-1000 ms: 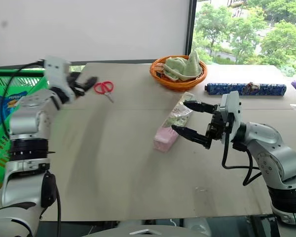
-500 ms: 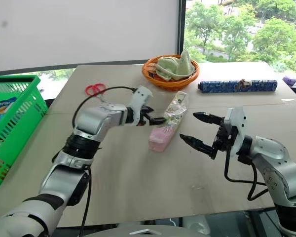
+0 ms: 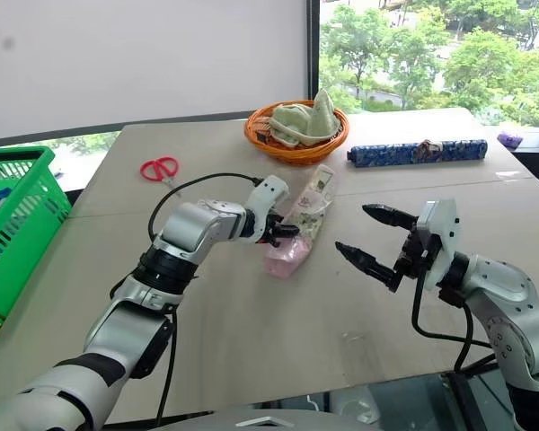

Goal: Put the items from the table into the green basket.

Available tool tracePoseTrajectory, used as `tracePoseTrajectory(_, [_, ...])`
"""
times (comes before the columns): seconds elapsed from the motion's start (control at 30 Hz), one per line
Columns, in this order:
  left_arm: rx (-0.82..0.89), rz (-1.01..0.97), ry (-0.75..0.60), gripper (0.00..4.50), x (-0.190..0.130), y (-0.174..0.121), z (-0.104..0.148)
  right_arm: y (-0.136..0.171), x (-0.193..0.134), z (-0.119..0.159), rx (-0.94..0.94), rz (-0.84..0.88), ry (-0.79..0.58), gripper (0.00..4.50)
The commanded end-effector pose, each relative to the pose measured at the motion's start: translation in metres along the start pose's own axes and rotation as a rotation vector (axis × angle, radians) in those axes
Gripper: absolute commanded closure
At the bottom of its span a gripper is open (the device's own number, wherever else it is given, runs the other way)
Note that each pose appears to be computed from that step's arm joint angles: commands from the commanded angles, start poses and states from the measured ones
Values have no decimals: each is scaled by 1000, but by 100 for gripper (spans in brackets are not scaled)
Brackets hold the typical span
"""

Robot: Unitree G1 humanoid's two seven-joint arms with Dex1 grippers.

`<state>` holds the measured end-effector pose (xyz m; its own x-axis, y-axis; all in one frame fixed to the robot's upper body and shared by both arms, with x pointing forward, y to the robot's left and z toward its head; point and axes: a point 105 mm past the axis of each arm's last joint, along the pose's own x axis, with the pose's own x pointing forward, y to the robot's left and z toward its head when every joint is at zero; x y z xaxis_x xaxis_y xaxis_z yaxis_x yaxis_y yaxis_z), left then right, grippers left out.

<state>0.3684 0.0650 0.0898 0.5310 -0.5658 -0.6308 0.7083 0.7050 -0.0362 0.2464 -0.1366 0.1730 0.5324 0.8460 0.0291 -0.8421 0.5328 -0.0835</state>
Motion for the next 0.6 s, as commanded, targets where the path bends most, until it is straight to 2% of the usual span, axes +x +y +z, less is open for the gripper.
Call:
tracePoseTrajectory(0.03, [13, 56, -66, 445, -1, 12, 8, 3, -1, 12, -57, 6, -31, 0])
tracePoseTrajectory(0.17, [0, 181, -189, 445, -12, 39, 33, 2, 0, 11, -59, 19, -31, 0])
tracePoseTrajectory(0.3, [-1, 418, -418, 445, -62, 95, 80, 3, 5, 18, -64, 43, -55, 0])
tracePoseTrajectory(0.37, [57, 634, -458, 445, -106, 138, 91, 6, 10, 22, -59, 70, -80, 0])
tracePoseTrajectory(0.47, [122, 935, -456, 445, -180, 191, 93, 11, 16, 26, -52, 118, -96, 0])
tracePoseTrajectory(0.53, [169, 1126, -429, 445, -236, 217, 90, 15, 20, 28, -44, 157, -103, 0])
tracePoseTrajectory(0.6, [175, 1256, -438, 445, -285, 230, 88, 18, 24, 32, -32, 193, -118, 0])
